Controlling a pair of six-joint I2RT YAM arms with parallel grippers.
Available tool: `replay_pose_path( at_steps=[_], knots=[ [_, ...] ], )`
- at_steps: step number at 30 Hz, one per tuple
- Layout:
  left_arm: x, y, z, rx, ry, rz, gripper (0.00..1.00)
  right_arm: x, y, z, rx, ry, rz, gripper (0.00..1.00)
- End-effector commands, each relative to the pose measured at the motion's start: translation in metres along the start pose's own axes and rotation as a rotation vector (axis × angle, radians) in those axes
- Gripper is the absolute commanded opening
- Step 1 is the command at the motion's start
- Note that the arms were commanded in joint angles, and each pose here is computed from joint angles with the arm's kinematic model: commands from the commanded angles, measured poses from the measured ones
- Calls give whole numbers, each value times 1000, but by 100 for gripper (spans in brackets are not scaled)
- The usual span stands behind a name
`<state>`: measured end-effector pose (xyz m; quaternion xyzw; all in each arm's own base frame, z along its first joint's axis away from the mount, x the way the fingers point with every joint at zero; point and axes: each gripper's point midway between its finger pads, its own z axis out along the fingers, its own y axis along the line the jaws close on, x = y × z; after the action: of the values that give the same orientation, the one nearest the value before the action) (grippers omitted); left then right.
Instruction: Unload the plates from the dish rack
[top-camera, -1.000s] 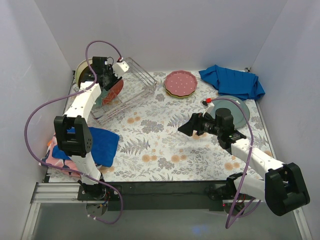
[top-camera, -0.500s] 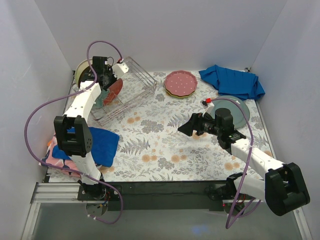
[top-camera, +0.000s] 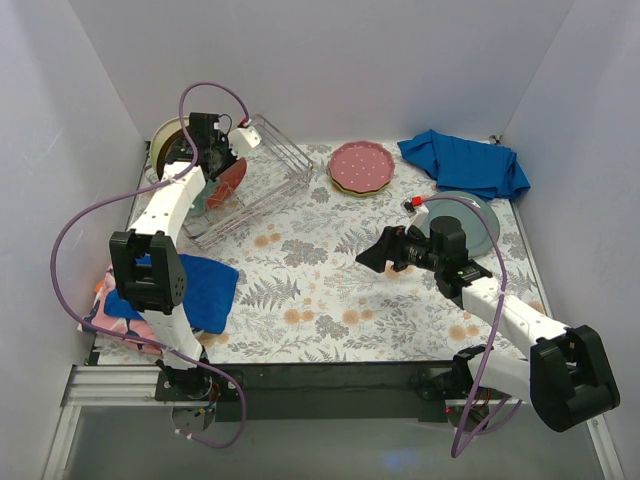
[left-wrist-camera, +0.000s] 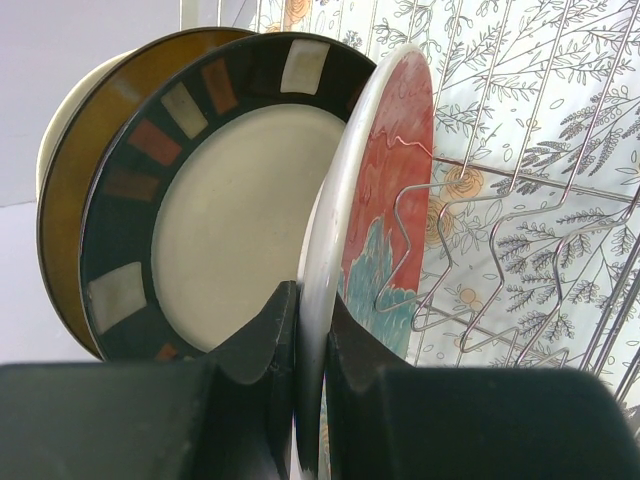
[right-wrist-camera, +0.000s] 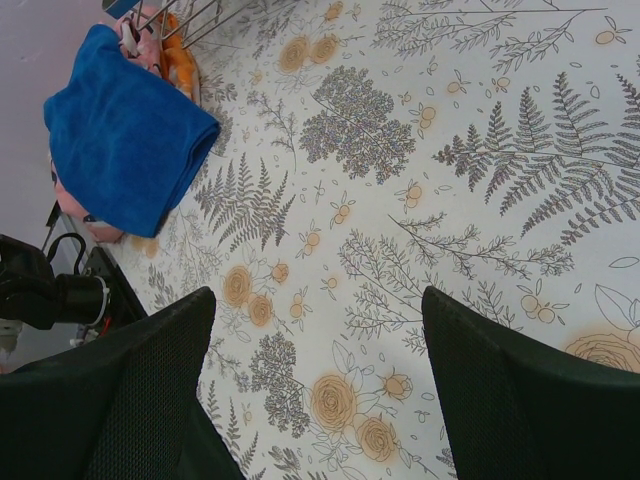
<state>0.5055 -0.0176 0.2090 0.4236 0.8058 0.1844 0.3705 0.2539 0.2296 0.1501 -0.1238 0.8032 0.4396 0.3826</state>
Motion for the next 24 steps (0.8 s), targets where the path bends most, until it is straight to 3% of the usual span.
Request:
replay_pose_path(
  at_steps=[1,6,24],
  knots=[
    [-36,38,-31,-161,-99,-21,0,-24,14,0,-33,-52,-62,88],
    [-34,41,-34,-204,-75,-7,0,-23,14,-1,-34,-50,-62,88],
    [-62,67,-52,-323,-155,-22,0,-23,9,-1,-3,-50,-64,88]
  ],
)
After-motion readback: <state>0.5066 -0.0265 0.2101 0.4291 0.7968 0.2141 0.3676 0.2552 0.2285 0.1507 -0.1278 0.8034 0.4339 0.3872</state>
